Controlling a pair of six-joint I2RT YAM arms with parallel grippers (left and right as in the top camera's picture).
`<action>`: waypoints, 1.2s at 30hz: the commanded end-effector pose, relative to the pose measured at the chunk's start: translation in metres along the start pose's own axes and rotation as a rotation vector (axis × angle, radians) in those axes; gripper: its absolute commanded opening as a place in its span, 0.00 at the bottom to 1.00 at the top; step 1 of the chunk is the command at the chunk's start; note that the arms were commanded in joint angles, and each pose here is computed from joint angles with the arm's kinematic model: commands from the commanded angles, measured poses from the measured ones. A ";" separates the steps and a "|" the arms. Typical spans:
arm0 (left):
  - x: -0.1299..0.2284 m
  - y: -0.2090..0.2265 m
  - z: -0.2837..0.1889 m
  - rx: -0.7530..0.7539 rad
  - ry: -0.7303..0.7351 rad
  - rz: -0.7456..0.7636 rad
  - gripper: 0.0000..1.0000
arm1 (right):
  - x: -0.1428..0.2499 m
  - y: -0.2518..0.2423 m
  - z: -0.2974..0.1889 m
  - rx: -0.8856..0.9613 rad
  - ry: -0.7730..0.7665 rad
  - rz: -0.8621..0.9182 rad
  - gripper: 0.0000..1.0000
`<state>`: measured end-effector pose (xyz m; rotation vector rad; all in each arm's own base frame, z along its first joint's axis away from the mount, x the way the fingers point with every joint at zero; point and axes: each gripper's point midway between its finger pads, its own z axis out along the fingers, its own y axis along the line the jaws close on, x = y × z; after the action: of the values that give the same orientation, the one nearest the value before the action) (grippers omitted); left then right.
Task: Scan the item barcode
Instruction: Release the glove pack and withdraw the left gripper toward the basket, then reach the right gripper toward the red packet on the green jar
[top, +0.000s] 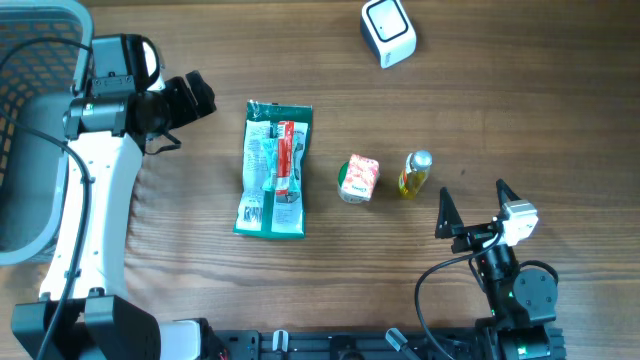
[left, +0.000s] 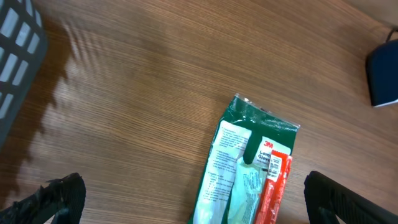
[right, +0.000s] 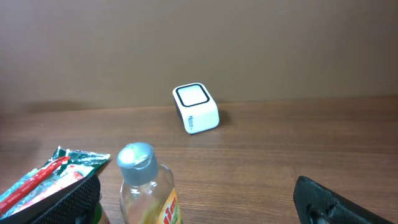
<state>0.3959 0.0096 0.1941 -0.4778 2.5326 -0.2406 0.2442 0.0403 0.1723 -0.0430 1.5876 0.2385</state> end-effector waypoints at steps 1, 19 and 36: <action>-0.003 -0.006 -0.004 0.035 -0.005 0.021 1.00 | 0.000 0.001 0.000 -0.005 0.000 -0.018 1.00; -0.003 -0.006 -0.004 0.035 -0.006 0.021 1.00 | -0.019 -0.008 -0.001 0.048 -0.082 -0.017 1.00; -0.003 -0.006 -0.004 0.035 -0.006 0.021 1.00 | -0.197 0.032 -0.030 0.022 0.442 0.042 1.00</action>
<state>0.3955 0.0057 0.1941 -0.4672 2.5376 -0.2684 0.2009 0.0348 0.3429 -0.0118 1.9290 0.2373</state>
